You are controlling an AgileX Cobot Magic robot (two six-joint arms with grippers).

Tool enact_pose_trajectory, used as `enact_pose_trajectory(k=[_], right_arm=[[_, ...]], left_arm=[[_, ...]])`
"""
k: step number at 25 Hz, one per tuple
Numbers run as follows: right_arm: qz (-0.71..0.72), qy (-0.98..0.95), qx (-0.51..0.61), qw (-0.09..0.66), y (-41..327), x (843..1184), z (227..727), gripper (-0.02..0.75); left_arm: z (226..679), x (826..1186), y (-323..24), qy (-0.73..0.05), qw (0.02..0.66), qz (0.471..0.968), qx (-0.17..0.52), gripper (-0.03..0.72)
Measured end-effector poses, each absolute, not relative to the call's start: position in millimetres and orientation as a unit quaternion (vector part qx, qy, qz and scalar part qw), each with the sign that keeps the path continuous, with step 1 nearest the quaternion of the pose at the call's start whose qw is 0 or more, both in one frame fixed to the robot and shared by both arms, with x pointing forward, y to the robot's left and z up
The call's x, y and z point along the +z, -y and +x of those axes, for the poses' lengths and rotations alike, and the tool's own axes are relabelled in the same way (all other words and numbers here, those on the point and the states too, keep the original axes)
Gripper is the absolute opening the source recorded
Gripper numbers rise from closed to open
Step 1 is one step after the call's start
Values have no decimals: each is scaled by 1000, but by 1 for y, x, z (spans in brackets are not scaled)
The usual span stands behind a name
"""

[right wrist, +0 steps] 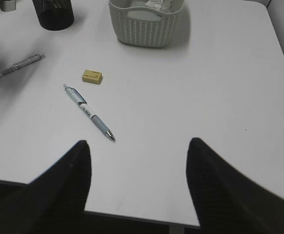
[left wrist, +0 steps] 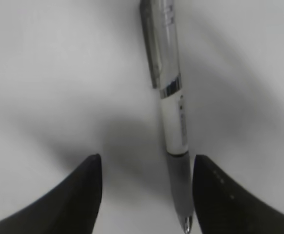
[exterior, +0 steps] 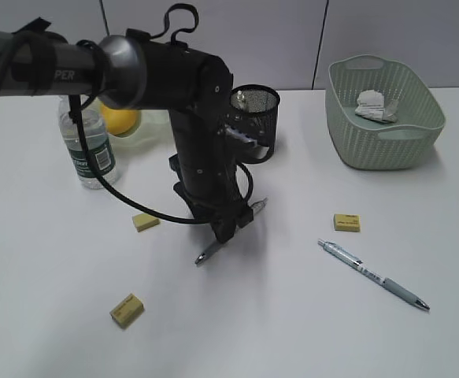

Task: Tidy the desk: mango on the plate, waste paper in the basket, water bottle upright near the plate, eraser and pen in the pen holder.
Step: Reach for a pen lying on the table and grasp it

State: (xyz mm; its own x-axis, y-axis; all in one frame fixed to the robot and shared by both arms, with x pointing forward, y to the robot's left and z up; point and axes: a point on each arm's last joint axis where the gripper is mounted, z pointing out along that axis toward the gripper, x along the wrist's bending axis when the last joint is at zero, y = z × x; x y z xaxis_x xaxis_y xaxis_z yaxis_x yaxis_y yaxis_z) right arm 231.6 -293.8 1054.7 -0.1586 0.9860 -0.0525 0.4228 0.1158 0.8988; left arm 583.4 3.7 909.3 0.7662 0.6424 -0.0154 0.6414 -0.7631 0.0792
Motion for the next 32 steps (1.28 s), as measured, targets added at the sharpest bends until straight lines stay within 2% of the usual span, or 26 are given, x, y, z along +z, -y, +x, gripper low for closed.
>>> enact_pose_trajectory(k=[9, 15, 18, 27, 32], right_arm=[[539, -653, 390, 361, 294, 1055, 232, 491], [539, -653, 390, 361, 294, 1055, 232, 491], [539, -653, 390, 361, 294, 1055, 232, 491], [539, -653, 390, 361, 294, 1055, 232, 490], [539, -653, 390, 361, 294, 1055, 232, 490]], left_arm=[[591, 903, 11, -343, 60, 937, 3, 410], [589, 895, 16, -336, 40, 941, -6, 391], [590, 895, 19, -329, 34, 944, 1, 344], [591, 894, 22, -323, 31, 946, 9, 103], [589, 894, 23, -333, 32, 943, -9, 100]])
